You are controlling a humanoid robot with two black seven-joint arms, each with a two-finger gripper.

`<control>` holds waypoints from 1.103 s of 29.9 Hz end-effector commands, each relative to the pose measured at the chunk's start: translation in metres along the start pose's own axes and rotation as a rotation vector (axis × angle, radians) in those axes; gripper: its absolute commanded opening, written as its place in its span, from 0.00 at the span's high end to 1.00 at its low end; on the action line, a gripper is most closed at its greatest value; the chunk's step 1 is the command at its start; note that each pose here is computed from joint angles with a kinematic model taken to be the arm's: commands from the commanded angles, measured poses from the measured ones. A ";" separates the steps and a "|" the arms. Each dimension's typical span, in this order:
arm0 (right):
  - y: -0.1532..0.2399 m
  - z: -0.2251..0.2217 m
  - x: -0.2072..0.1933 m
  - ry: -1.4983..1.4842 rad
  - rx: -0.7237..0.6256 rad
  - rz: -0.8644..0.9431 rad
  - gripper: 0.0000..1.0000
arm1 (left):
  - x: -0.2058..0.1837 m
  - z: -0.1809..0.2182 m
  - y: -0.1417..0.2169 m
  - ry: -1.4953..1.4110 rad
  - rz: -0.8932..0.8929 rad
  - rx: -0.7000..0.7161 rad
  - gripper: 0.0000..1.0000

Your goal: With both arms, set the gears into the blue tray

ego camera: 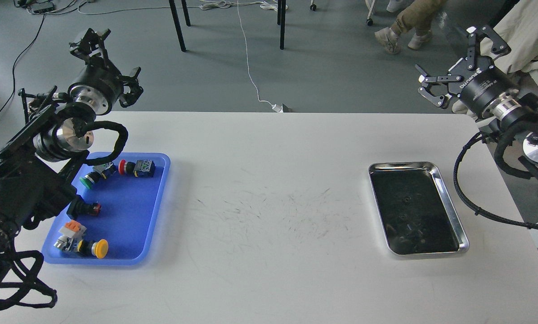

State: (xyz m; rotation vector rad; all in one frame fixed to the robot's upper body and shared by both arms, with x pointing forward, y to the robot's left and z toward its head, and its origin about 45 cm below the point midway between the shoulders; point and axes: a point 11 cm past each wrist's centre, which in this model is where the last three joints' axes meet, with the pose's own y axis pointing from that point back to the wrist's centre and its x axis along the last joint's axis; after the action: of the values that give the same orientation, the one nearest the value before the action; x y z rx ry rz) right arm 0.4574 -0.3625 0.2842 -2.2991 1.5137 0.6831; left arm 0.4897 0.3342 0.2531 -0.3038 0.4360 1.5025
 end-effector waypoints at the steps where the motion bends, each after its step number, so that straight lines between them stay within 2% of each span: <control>1: 0.003 -0.007 -0.015 0.275 -0.184 -0.044 0.01 | 0.001 -0.001 0.000 -0.013 0.017 0.003 0.02; 6: 0.013 0.003 -0.040 0.696 -0.537 -0.131 0.02 | 0.001 -0.002 0.000 -0.011 0.019 0.003 0.02; 11: 0.025 0.014 -0.059 1.070 -0.822 -0.234 0.02 | -0.003 0.001 -0.001 -0.006 0.008 -0.004 0.02; 15: 0.048 0.023 -0.047 1.331 -1.047 -0.282 0.02 | -0.001 0.002 0.000 -0.009 0.010 -0.007 0.02; 19: 0.073 0.038 -0.016 1.525 -1.249 -0.325 0.02 | 0.002 0.008 0.001 -0.008 0.017 -0.021 0.02; 22: 0.089 0.053 0.002 1.545 -1.314 -0.332 0.02 | 0.006 0.013 0.001 -0.012 0.023 -0.040 0.02; 33: 0.080 0.073 0.008 1.588 -1.316 -0.334 0.03 | 0.005 0.014 0.001 -0.013 0.018 -0.044 0.02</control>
State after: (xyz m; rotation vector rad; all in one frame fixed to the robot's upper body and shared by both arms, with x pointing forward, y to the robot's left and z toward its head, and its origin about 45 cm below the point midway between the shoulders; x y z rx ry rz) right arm 0.3666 -0.3695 0.2265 -4.4763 0.7793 -0.8307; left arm 0.4895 0.3461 0.2629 -0.3218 0.3971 1.5344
